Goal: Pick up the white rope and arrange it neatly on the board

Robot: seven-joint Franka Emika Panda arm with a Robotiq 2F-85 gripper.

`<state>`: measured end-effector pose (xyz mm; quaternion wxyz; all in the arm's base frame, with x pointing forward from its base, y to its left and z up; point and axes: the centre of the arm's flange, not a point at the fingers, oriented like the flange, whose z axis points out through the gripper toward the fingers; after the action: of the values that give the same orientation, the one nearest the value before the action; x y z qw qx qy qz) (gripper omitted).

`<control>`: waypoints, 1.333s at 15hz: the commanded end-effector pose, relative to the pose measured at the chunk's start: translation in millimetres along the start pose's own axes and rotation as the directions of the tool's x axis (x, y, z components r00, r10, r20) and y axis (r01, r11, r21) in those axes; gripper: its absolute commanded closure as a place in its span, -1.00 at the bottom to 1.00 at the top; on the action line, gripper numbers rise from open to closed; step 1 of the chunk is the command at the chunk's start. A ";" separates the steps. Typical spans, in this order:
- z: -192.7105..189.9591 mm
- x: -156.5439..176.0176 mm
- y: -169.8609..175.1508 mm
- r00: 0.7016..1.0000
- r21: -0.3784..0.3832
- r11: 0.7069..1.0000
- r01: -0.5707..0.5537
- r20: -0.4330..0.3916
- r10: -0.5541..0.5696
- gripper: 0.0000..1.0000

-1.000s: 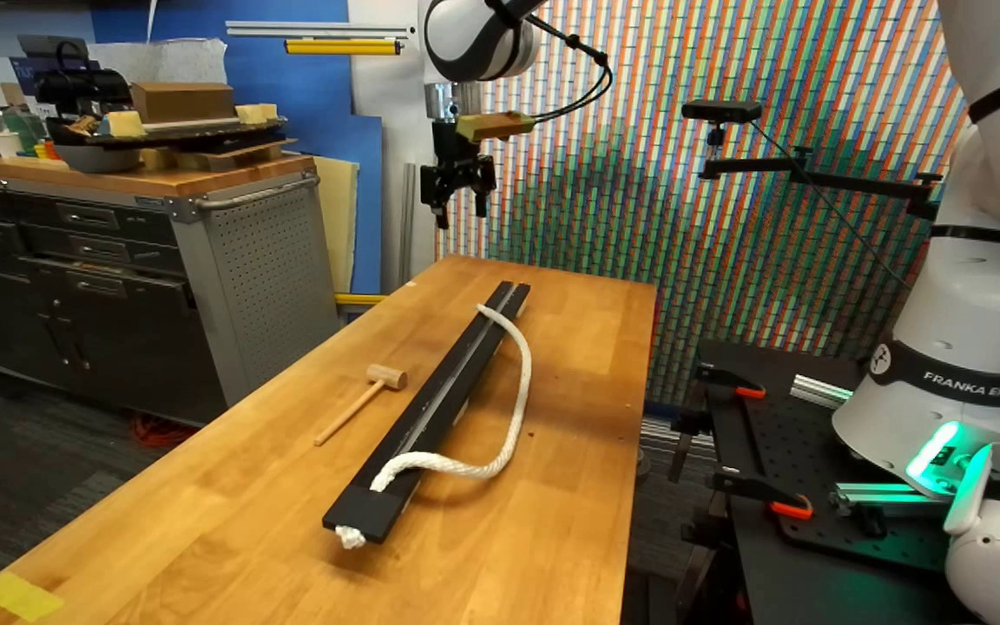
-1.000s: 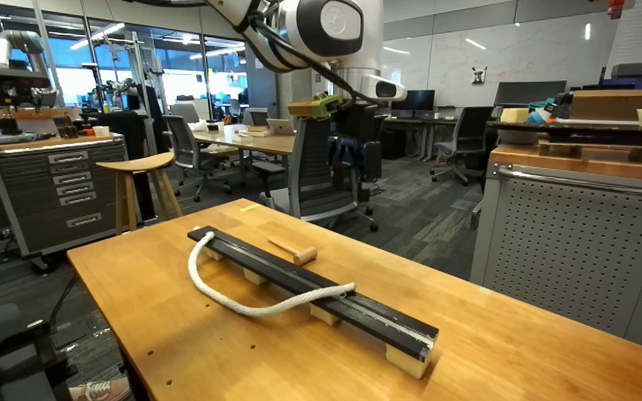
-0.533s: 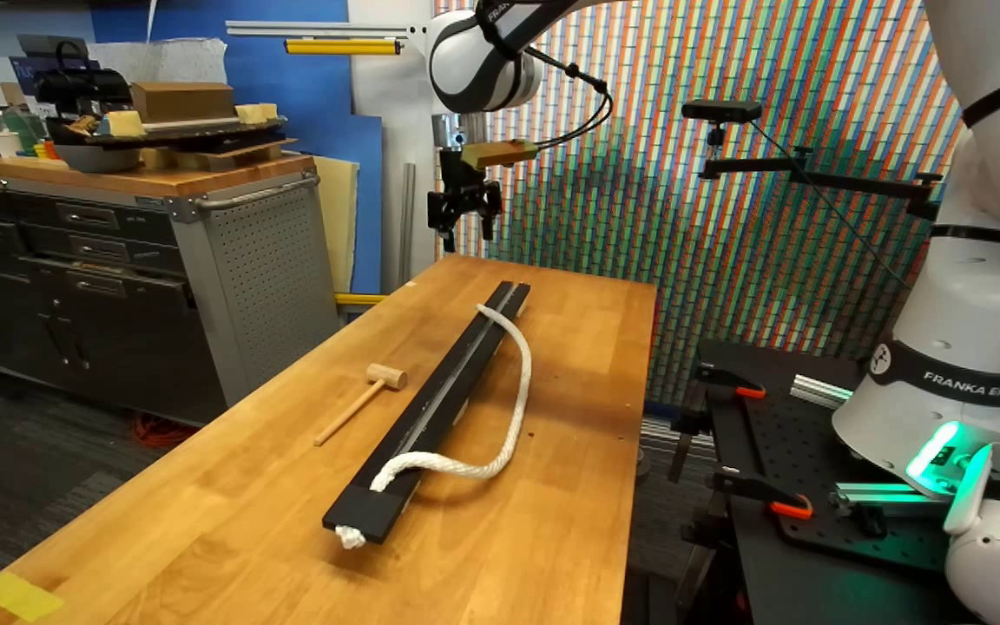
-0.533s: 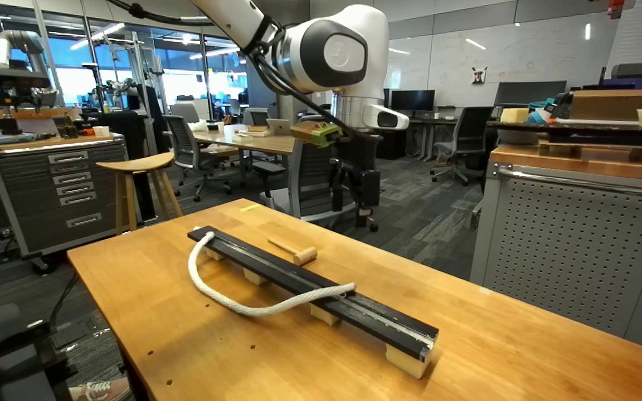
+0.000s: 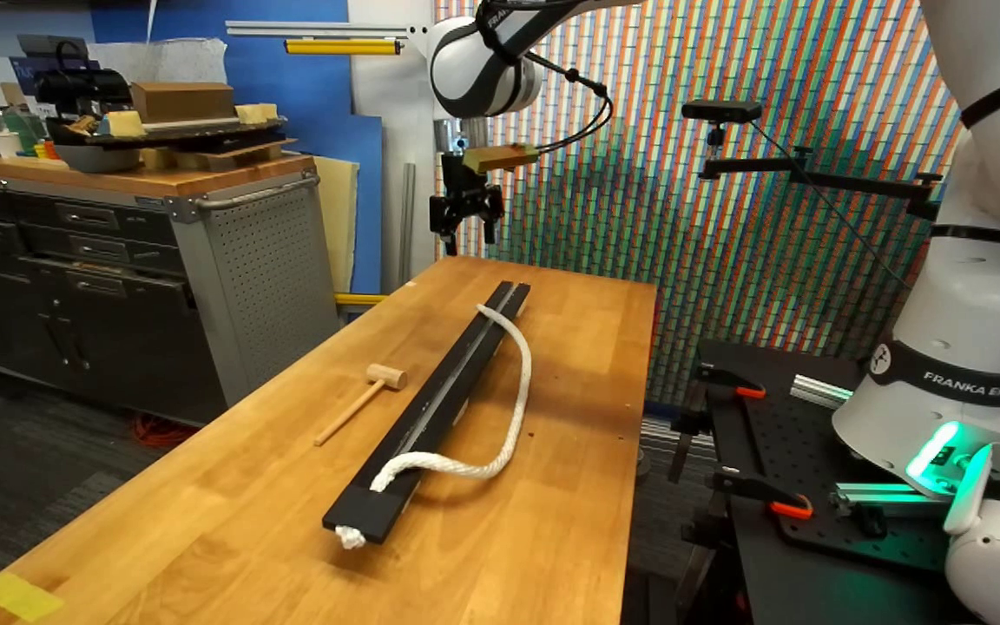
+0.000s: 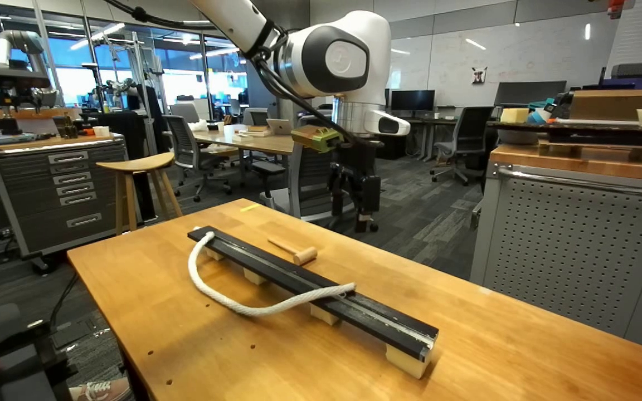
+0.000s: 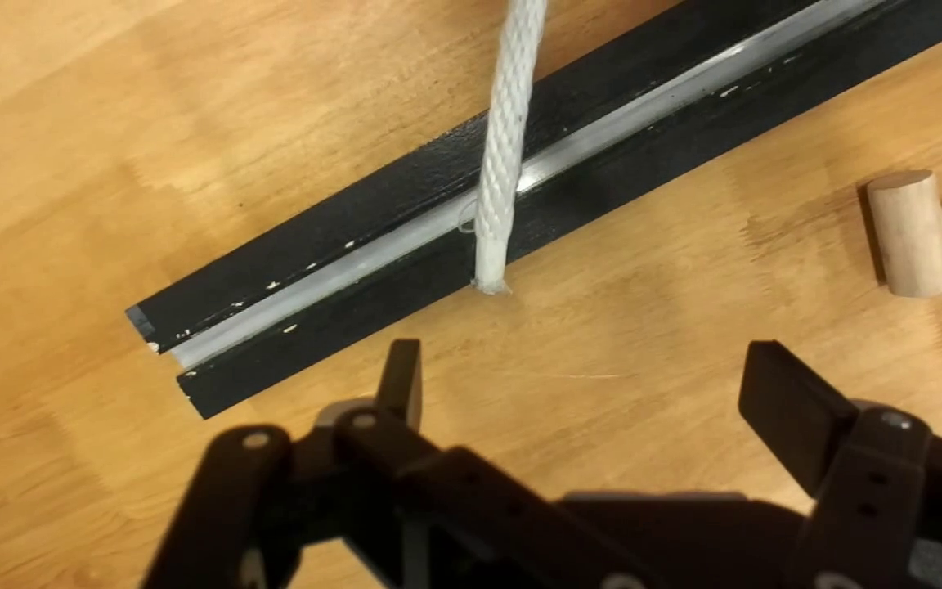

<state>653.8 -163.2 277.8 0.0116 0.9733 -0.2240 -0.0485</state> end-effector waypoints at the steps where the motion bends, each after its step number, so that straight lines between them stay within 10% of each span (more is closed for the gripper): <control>1: 0.0 0.0 0.0 1.000 0.000 1.000 0.000 0.000 0.000 -1.00; 20: 114.8 17.5 6.5 0.994 -0.038 0.999 -0.002 0.108 0.006 -0.98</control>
<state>644.7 -168.6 169.2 0.0208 0.9686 -0.2256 -0.1026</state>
